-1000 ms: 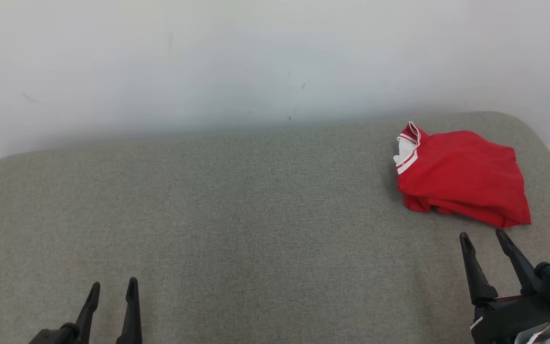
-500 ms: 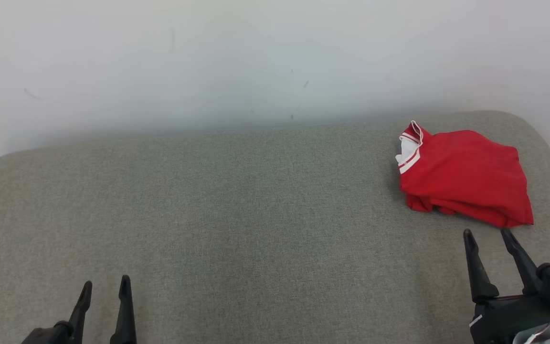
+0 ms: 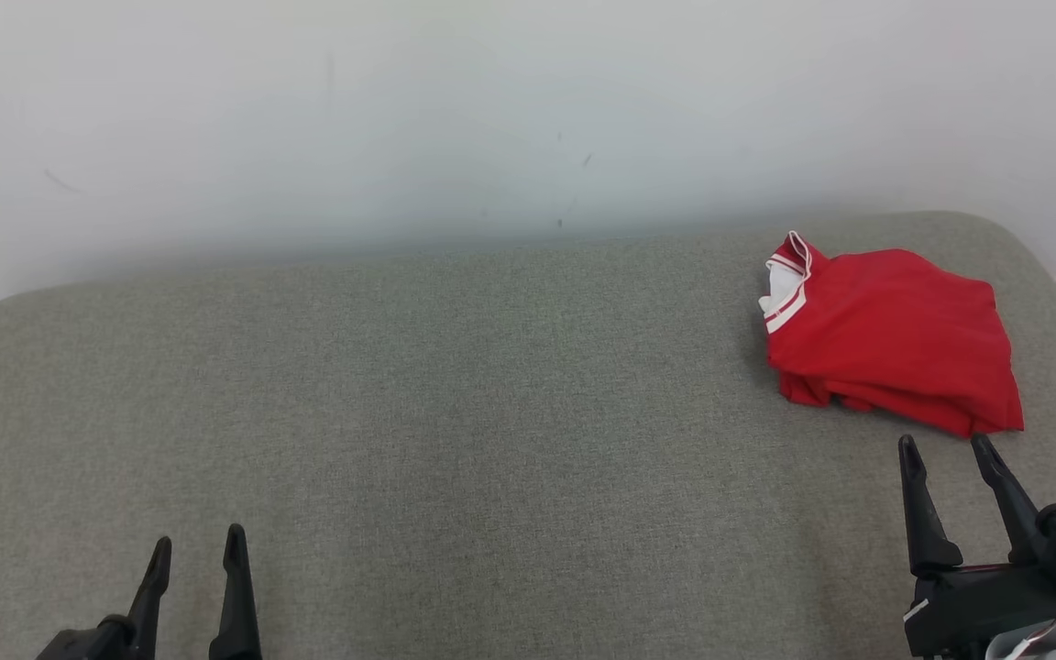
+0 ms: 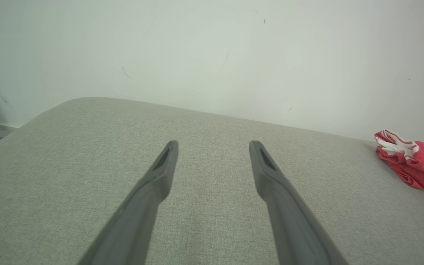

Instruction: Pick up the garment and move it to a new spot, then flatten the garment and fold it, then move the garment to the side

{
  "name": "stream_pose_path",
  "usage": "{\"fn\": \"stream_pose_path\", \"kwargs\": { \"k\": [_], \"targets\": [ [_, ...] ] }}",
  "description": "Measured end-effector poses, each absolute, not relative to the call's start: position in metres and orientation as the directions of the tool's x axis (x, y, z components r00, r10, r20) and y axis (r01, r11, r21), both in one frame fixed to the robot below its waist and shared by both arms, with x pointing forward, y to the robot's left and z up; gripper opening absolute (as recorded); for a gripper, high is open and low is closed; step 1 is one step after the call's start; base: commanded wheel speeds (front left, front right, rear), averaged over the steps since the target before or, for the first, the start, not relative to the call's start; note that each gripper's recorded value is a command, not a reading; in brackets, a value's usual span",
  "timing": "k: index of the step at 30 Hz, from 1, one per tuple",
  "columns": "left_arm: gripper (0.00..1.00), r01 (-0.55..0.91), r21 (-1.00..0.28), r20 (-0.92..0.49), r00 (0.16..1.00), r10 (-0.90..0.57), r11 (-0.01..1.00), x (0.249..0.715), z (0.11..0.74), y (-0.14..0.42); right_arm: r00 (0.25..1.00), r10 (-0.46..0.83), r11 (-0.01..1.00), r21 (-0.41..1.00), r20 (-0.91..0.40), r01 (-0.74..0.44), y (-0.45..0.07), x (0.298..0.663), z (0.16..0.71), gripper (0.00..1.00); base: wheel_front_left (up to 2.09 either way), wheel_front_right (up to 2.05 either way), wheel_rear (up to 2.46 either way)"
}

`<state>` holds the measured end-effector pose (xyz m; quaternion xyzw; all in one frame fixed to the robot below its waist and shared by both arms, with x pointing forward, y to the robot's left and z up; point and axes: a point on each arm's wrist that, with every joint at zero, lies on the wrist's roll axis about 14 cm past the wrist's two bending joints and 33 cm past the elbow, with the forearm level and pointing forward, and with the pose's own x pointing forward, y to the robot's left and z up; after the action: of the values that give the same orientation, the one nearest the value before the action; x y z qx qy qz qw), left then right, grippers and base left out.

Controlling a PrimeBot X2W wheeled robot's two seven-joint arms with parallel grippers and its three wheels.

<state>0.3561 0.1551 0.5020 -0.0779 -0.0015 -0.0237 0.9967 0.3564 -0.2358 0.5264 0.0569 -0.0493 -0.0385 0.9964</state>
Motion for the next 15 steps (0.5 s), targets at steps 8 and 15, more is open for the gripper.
{"fn": "stream_pose_path", "kwargs": {
  "k": [8, 15],
  "targets": [
    [1.00, 0.047, -0.151, 0.005, 0.999, -0.046, 0.987, 0.3564, 0.5042, 0.1542, 0.991, -0.085, 0.991, 0.116, 0.098, 0.074, -0.2354, 0.3562, 0.5274, 1.00, 0.00, 0.00, 0.00],
    [1.00, 0.044, -0.153, -0.004, 0.999, -0.046, 0.987, 0.3538, 0.5028, 0.1530, 0.991, -0.084, 0.991, 0.116, 0.101, 0.072, -0.2334, 0.3561, 0.5277, 1.00, 0.00, 0.00, 0.00]
  ]
}}
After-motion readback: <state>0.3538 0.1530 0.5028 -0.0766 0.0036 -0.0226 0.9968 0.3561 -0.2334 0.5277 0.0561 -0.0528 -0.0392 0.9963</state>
